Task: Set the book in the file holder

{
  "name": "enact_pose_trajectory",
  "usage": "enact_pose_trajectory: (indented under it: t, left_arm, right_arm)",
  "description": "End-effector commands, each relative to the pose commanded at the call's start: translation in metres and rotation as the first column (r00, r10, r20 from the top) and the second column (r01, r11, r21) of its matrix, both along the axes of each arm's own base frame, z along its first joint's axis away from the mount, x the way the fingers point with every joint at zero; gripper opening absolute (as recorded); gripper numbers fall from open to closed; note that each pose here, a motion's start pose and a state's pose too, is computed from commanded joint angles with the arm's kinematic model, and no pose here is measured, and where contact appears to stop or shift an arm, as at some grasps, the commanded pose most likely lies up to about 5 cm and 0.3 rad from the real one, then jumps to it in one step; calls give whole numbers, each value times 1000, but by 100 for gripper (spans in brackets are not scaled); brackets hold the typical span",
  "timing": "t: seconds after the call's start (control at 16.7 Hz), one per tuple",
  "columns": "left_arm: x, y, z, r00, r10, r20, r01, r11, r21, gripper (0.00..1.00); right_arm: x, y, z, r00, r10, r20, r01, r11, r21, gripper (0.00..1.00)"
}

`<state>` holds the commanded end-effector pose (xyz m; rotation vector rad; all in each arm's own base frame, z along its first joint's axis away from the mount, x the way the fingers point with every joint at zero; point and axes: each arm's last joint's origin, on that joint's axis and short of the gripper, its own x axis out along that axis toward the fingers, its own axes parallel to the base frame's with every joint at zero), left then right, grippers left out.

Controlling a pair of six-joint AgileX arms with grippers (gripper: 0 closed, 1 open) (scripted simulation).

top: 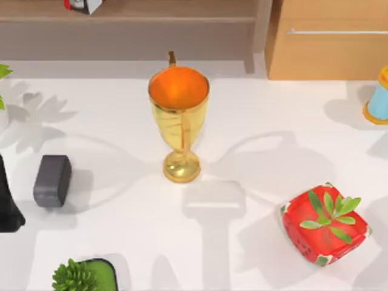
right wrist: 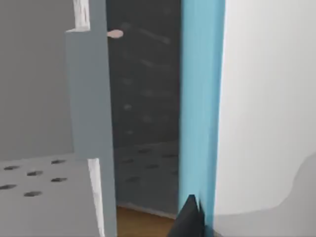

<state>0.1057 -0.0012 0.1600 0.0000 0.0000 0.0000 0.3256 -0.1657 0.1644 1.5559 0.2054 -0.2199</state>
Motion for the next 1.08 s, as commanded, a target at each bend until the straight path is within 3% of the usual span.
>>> enact_pose_trajectory:
  t: [1.08]
  left_arm:
    - [0,0,0,1000,0,0,0,1000,0,100]
  right_arm:
    - [45,-11,-15,1000,-16,1,16,1000,5,0]
